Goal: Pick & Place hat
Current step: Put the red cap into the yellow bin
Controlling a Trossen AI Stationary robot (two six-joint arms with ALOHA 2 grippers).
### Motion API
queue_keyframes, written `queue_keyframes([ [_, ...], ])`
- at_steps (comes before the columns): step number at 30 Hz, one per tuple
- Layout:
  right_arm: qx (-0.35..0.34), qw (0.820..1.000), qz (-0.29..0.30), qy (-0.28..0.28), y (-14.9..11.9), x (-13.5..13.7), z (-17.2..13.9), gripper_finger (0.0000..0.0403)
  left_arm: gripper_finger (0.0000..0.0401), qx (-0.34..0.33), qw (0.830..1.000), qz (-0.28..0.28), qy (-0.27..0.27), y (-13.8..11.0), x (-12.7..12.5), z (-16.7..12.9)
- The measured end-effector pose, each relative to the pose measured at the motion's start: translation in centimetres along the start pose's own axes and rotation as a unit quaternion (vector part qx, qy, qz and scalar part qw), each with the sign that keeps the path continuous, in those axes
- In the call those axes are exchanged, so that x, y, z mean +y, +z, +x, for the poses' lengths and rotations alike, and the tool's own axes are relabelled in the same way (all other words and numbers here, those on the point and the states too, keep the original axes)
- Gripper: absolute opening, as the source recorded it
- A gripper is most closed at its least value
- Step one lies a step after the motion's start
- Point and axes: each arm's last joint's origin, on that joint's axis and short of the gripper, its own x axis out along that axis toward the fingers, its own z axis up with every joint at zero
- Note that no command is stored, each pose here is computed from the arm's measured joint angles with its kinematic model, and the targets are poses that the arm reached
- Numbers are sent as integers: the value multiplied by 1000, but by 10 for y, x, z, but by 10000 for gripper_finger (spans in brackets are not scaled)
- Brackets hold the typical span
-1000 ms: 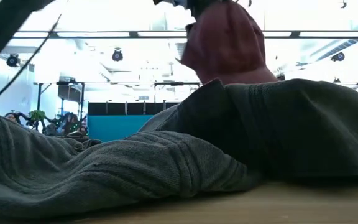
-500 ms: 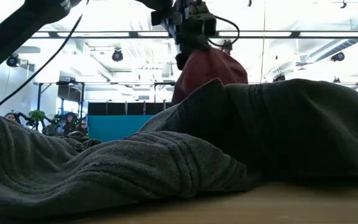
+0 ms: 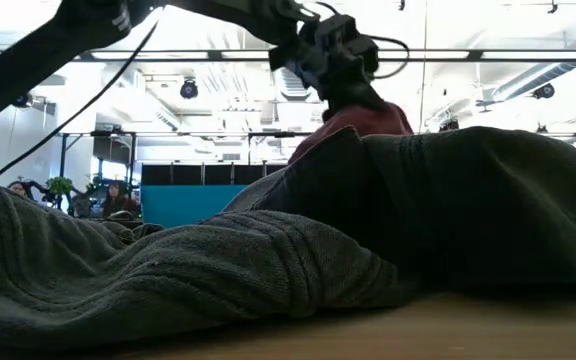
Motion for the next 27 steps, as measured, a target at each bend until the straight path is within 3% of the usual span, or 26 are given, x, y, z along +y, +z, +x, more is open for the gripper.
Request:
queue_keyframes([
  [7,1,1000,0,-1,0,0,0,130,35,-12,994,106,-38,10,-27,17],
  [11,2,1000,-1,-2,-1,-1,1,130,35,-25,982,184,-29,19,-37,14],
  [15,3,1000,2,-1,-1,-1,1,130,35,-17,973,230,16,17,-27,10],
  [21,3,1000,17,-6,-2,-2,2,130,35,-27,984,171,41,10,5,1],
  [27,3,999,40,-27,-9,-11,11,130,56,-57,987,123,84,23,3,-11],
])
